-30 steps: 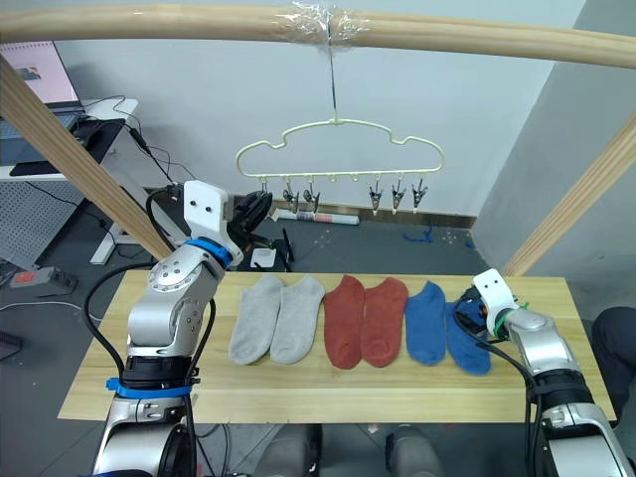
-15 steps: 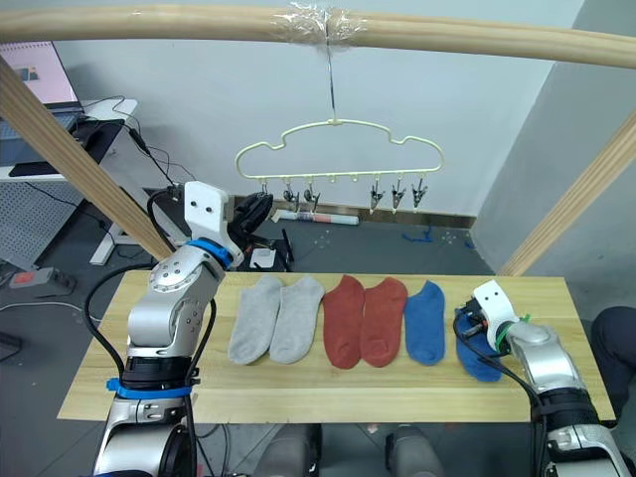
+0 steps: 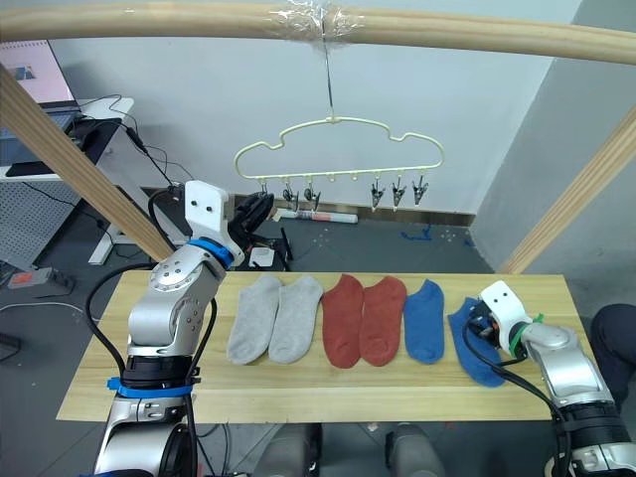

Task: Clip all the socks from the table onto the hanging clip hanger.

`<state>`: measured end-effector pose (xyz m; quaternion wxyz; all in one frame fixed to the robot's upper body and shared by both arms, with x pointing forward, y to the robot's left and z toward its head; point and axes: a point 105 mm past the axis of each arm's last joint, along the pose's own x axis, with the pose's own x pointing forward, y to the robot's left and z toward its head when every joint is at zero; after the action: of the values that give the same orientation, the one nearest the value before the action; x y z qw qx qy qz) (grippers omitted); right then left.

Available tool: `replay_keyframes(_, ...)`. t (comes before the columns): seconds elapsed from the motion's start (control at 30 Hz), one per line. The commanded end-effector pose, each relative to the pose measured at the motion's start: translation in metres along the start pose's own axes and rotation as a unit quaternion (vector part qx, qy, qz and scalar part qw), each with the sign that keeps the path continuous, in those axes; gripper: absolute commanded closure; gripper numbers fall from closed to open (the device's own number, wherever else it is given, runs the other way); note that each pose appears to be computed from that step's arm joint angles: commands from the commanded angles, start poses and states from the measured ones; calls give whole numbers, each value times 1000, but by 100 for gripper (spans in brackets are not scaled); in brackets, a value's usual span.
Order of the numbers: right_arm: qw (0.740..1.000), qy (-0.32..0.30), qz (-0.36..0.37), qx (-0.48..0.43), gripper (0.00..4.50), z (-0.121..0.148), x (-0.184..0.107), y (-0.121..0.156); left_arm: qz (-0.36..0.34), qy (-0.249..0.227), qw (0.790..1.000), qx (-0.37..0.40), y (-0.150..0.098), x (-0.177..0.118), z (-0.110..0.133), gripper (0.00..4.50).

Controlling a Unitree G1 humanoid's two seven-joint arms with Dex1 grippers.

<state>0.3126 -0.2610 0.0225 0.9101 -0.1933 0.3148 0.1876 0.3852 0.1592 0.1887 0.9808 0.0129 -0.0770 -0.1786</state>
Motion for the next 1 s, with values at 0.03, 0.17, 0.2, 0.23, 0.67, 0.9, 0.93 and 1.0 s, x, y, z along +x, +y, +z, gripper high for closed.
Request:
replay_keyframes(0.03,999,0,-34,36,90,2,-3,-14,-3,-15,1000,0,-1,0,9,437)
replay_keyframes(0.17,996,10,-31,79,5,-2,6,-9,-6,-15,1000,-1,-3,1,9,437)
replay_keyframes(0.2,996,11,-28,87,5,-3,8,-7,-6,-15,1000,-1,-3,1,9,437)
replay_keyframes(0.23,995,14,-24,95,5,-3,11,-4,-7,-15,1000,-1,-3,2,9,437)
replay_keyframes(0.67,994,50,-14,92,134,-28,21,8,-2,-14,1000,6,1,-1,10,437)
replay_keyframes(0.9,997,37,-11,72,385,-28,16,9,-3,-15,1000,4,0,0,11,437)
replay_keyframes(0.93,997,29,-12,67,418,-25,14,8,-3,-15,1000,2,0,0,11,437)
replay_keyframes(1.0,999,4,-6,44,447,-14,7,7,-6,-14,1000,-3,-1,0,11,437)
